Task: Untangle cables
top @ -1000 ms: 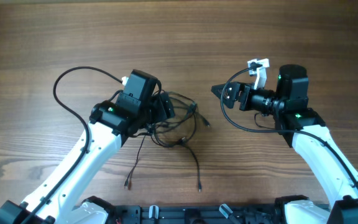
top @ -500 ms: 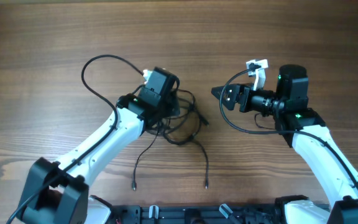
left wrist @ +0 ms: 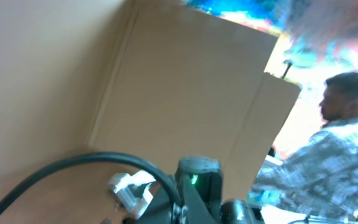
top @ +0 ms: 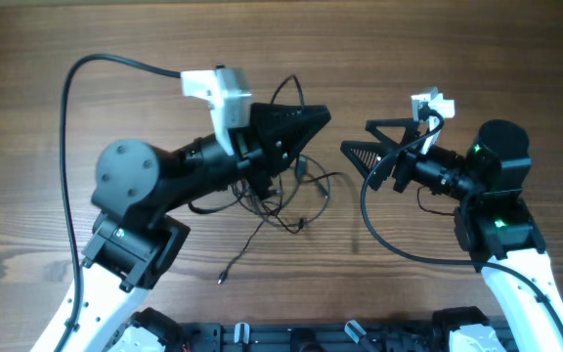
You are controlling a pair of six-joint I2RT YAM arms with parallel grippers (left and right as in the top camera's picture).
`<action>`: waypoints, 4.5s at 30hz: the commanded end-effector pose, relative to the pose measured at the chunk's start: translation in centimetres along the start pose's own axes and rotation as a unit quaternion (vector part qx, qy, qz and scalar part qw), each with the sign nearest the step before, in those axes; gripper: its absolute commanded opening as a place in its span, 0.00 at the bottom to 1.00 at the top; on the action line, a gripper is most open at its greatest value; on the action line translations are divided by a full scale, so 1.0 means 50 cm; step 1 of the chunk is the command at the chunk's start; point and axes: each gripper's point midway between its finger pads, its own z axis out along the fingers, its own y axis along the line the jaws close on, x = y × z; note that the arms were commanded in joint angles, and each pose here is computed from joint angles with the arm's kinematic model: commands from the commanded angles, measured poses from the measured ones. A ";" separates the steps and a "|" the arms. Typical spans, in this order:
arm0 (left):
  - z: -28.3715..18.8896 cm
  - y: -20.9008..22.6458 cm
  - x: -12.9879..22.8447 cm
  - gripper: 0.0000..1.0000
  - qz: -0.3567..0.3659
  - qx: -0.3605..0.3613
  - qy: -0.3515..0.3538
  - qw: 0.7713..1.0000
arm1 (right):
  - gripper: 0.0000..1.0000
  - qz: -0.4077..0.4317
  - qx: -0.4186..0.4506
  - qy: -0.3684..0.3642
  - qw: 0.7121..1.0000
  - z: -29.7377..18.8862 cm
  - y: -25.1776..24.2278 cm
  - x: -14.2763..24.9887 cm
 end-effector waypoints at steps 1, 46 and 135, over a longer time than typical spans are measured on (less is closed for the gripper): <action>-0.010 -0.060 -0.065 0.04 0.022 0.050 -0.056 0.997 | 1.00 -0.029 -0.021 0.001 0.999 -0.005 0.022 -0.001; -0.061 0.076 -0.201 0.04 -0.037 -0.115 -0.245 0.962 | 0.04 0.062 0.031 0.164 0.984 0.214 -0.025 0.238; 0.033 0.168 -0.088 0.04 -0.185 -0.115 -0.190 0.957 | 1.00 -0.256 -0.093 0.052 0.961 0.238 0.053 0.139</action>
